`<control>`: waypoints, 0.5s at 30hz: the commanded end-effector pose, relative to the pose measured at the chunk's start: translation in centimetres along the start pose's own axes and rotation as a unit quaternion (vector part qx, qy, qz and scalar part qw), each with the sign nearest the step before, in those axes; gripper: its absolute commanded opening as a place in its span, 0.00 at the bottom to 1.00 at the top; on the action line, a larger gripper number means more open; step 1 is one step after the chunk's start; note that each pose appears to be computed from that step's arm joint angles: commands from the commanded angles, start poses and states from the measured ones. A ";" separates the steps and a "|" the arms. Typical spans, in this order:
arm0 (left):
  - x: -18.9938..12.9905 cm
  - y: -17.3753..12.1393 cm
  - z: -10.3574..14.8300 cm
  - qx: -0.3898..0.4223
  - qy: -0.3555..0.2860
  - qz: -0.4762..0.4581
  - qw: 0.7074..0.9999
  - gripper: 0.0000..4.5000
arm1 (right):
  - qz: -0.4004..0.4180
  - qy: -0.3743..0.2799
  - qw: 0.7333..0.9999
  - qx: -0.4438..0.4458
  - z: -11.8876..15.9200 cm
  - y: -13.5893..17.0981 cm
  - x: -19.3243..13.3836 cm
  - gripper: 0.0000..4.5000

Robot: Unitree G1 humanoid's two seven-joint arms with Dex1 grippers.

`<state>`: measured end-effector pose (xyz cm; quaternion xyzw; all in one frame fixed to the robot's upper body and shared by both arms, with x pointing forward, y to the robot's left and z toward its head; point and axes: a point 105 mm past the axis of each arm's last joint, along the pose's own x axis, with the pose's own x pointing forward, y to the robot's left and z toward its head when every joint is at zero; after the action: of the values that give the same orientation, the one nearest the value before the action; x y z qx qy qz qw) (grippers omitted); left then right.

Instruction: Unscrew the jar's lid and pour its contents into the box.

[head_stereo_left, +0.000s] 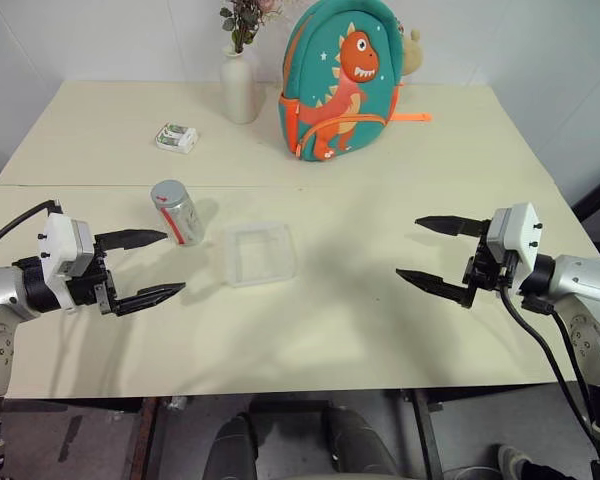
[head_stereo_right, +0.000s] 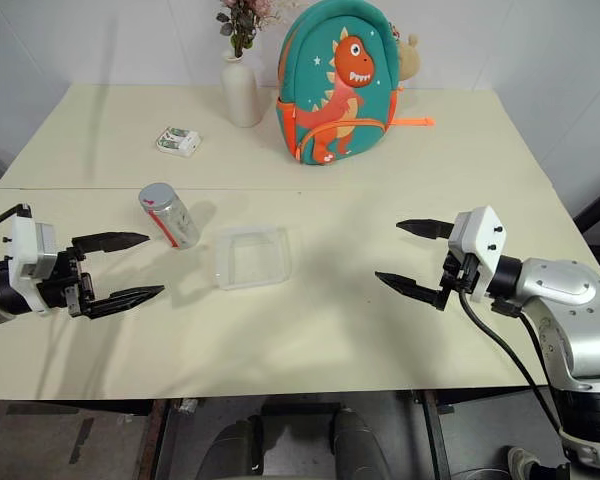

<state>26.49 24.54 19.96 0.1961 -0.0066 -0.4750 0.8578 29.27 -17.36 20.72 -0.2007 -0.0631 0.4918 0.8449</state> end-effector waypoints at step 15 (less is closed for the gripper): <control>-1.6 2.1 -2.1 -0.071 -0.055 0.372 0.924 1.00 | 0.043 -0.118 0.992 -0.011 4.3 -0.8 5.7 1.00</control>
<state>27.38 27.45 17.53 0.0873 -0.0651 -0.1654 0.9802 31.78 -12.04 23.53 -0.1474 -0.1408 0.5468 0.8121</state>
